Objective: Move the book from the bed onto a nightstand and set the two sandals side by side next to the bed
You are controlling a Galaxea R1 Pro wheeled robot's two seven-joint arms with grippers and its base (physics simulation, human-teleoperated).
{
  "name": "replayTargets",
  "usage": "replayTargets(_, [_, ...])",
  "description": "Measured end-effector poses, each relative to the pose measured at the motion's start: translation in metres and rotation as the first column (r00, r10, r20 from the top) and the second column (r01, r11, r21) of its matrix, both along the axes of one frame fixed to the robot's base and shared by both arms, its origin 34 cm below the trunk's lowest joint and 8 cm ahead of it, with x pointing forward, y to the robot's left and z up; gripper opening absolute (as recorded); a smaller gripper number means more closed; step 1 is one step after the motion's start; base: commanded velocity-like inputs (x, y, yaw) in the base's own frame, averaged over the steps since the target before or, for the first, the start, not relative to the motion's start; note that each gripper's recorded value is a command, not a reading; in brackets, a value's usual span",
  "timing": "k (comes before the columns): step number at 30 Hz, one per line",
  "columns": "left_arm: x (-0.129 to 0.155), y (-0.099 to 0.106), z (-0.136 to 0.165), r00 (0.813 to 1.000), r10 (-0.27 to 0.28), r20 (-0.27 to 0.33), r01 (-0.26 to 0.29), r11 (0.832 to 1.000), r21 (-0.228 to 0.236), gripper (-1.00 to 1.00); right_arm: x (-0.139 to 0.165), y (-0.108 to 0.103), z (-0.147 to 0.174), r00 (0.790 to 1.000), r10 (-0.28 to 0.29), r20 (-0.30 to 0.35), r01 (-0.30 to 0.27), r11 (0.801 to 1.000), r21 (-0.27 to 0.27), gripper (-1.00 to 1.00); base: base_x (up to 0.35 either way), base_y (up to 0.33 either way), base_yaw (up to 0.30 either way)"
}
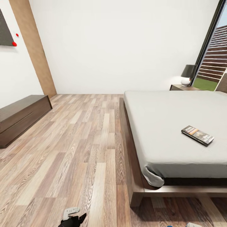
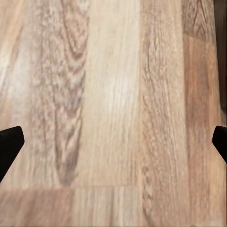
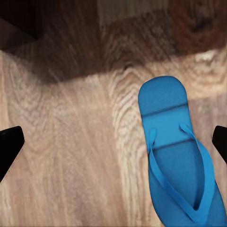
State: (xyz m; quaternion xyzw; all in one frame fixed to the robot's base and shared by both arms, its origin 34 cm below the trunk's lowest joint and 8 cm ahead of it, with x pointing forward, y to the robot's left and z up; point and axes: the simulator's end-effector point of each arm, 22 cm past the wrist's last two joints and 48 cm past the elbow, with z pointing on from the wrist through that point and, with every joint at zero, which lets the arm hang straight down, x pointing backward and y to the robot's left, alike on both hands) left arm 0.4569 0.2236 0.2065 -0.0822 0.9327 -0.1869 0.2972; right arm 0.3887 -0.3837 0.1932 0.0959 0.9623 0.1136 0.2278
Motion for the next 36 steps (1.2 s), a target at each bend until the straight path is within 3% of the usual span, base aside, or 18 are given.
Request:
replayTargets(20, [0.023, 0.0, 0.034, 0.997, 0.001, 0.081, -0.001, 1.0, 0.0, 1.0, 0.024, 0.001, 0.028, 0.997, 0.003, 0.08, -0.003, 1.0, 0.003, 1.0, 0.0, 0.0, 0.0])
replayTargets(36, [0.032, -0.005, 0.07, 0.997, -0.001, 0.081, 0.001, 1.0, -0.006, 1.0, 0.033, 0.002, 0.064, 0.997, 0.003, 0.079, -0.003, 1.0, 0.003, 1.0, 0.0, 0.0, 0.0])
